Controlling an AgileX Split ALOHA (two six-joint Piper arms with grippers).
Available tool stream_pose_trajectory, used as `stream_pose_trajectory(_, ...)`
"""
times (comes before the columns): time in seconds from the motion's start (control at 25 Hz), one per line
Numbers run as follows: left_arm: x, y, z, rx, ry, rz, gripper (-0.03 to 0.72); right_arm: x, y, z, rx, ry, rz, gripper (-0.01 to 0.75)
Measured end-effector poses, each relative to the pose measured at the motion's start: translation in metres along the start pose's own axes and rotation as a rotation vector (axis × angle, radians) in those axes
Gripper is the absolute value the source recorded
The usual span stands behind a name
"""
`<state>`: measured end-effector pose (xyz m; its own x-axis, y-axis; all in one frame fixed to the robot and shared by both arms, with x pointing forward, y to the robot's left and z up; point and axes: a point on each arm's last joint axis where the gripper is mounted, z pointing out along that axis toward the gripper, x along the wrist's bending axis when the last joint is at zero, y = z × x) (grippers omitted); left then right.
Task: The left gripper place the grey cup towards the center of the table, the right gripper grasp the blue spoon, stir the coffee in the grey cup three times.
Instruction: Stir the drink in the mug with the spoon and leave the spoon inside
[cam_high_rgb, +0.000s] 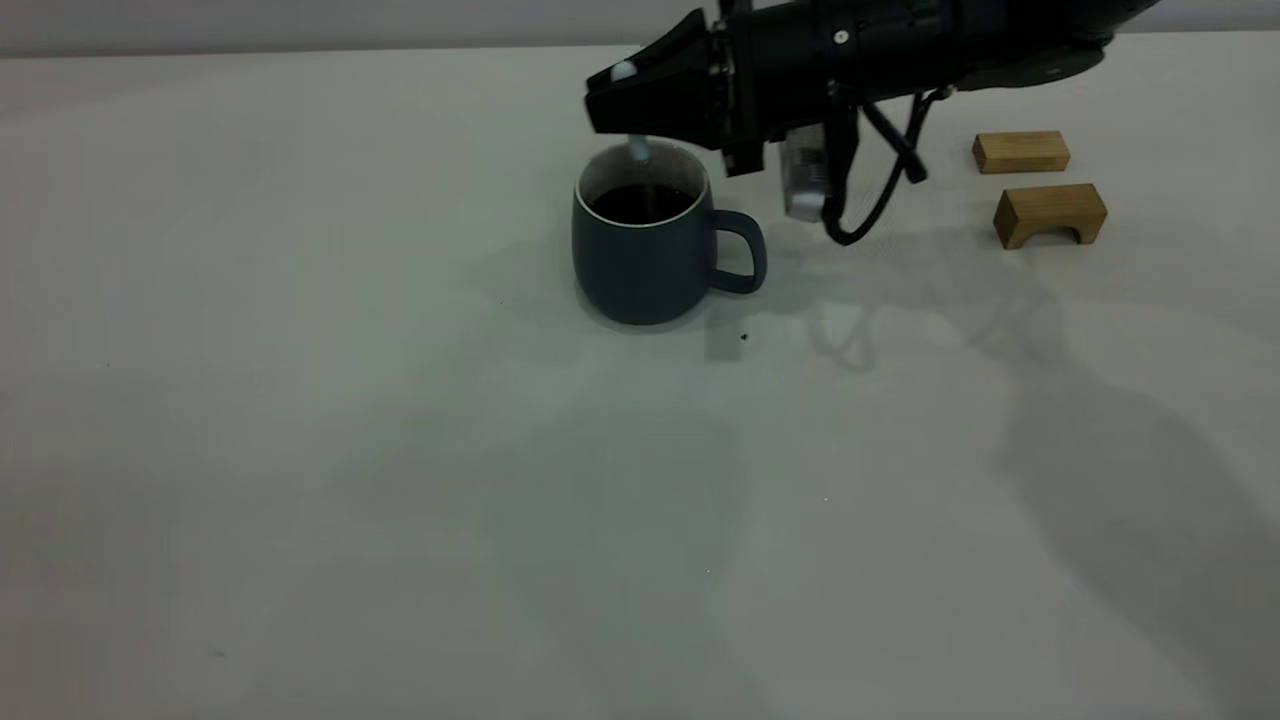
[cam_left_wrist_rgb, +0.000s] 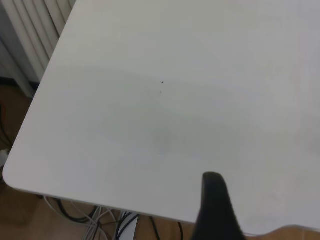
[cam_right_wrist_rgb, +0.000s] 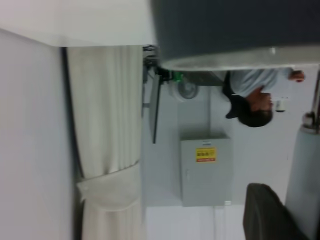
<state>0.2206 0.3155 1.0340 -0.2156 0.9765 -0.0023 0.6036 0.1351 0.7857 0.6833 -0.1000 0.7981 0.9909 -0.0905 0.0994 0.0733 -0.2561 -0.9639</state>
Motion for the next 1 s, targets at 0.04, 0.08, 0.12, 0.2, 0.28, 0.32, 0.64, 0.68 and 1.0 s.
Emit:
stream_pose_trajectory(0.04,0.0,0.0,0.0,0.0,0.0,0.0,0.583,-0.003,-0.002,0.005,0.005,-0.008,0.0,0.097)
stream_pose_trajectory(0.08,0.0,0.0,0.0,0.0,0.0,0.0,0.583,-0.005,-0.004,0.011,0.011,-0.014,-0.001,0.097)
stream_pose_trajectory(0.12,0.0,0.0,0.0,0.0,0.0,0.0,0.583,-0.007,-0.006,0.015,0.018,-0.016,-0.003,0.097)
stream_pose_trajectory(0.2,0.0,0.0,0.0,0.0,0.0,0.0,0.583,-0.009,-0.009,0.019,0.033,-0.011,-0.003,0.097)
stream_pose_trajectory(0.28,0.0,0.0,0.0,0.0,0.0,0.0,0.583,-0.007,-0.01,0.02,0.029,0.003,-0.005,0.097)
stream_pose_trajectory(0.32,0.0,0.0,0.0,0.0,0.0,0.0,0.583,-0.004,-0.009,0.019,0.02,0.017,-0.005,0.097)
stream_pose_trajectory(0.64,0.0,0.0,0.0,0.0,0.0,0.0,0.583,0.01,-0.002,-0.004,0.018,0.074,0.008,0.097)
stream_pose_trajectory(0.68,0.0,0.0,0.0,0.0,0.0,0.0,0.583,0.01,-0.002,-0.006,0.021,0.073,0.009,0.097)
stream_pose_trajectory(1.0,0.0,0.0,0.0,0.0,0.0,0.0,0.583,0.009,-0.002,-0.006,0.025,0.052,0.006,0.121)
